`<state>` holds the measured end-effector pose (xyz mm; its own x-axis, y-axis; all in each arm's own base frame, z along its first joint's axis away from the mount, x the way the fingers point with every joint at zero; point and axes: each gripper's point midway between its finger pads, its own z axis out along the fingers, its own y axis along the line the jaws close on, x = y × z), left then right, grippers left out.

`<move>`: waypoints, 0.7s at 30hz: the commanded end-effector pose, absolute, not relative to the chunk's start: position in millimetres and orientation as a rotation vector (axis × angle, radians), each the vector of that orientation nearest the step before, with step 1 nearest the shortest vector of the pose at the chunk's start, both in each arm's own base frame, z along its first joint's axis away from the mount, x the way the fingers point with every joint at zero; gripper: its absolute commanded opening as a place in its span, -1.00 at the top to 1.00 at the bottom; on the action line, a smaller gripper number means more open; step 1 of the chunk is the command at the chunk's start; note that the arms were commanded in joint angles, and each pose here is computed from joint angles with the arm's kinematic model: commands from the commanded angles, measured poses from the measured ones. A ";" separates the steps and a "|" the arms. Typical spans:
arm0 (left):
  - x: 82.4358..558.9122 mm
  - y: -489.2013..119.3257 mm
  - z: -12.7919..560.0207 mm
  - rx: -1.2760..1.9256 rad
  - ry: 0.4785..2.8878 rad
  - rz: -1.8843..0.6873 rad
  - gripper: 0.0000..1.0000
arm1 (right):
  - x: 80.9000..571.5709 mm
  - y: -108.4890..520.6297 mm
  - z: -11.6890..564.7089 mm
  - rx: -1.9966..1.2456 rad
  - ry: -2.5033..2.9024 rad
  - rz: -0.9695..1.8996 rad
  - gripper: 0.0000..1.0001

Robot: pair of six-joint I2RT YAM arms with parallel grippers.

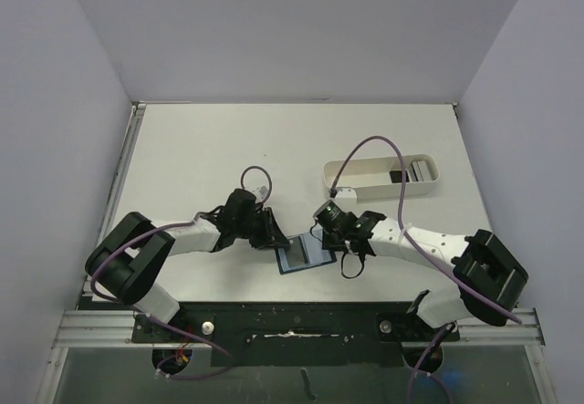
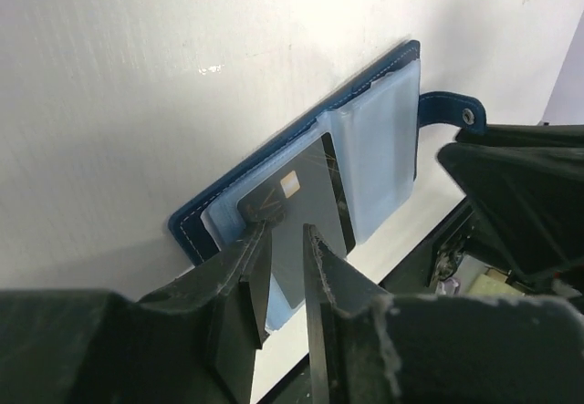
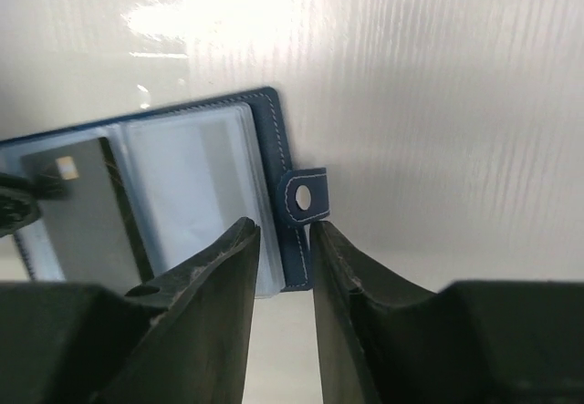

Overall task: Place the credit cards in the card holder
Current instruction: Insert the credit card into the card holder, then pick up the credit card from the storage box.

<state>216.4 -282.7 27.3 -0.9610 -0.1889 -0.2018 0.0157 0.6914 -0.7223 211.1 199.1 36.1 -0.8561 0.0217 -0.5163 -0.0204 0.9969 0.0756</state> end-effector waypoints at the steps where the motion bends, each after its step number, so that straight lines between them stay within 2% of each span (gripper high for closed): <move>1: 235.5 -287.4 63.5 -0.075 2.530 -1.135 0.53 | 248.6 207.8 97.4 0.001 2.414 0.188 0.36; 5: 239.2 -287.7 95.6 -0.042 2.462 -1.149 0.24 | 272.0 197.1 117.7 0.029 2.386 0.218 0.32; 8: 239.3 -282.4 110.3 -0.015 2.434 -1.119 -0.14 | 300.9 172.2 138.1 0.098 2.334 0.232 0.26; 12: 232.5 -277.1 123.9 0.053 2.424 -1.106 -0.38 | 343.7 116.9 172.9 0.201 2.253 0.076 0.19; 16: 220.5 -272.4 133.7 0.153 2.435 -1.100 -0.45 | 377.7 49.7 198.6 0.273 2.205 -0.124 0.19; 21: 210.8 -259.2 133.7 0.211 2.469 -1.030 -0.46 | 404.0 -5.3 212.6 0.308 2.174 -0.230 0.19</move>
<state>212.9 -265.6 113.0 -0.9075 -0.0880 -0.4107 0.2338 0.7066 -0.6679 389.6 33.5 200.5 -0.5650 0.2195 -0.7954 0.2888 0.9556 0.0586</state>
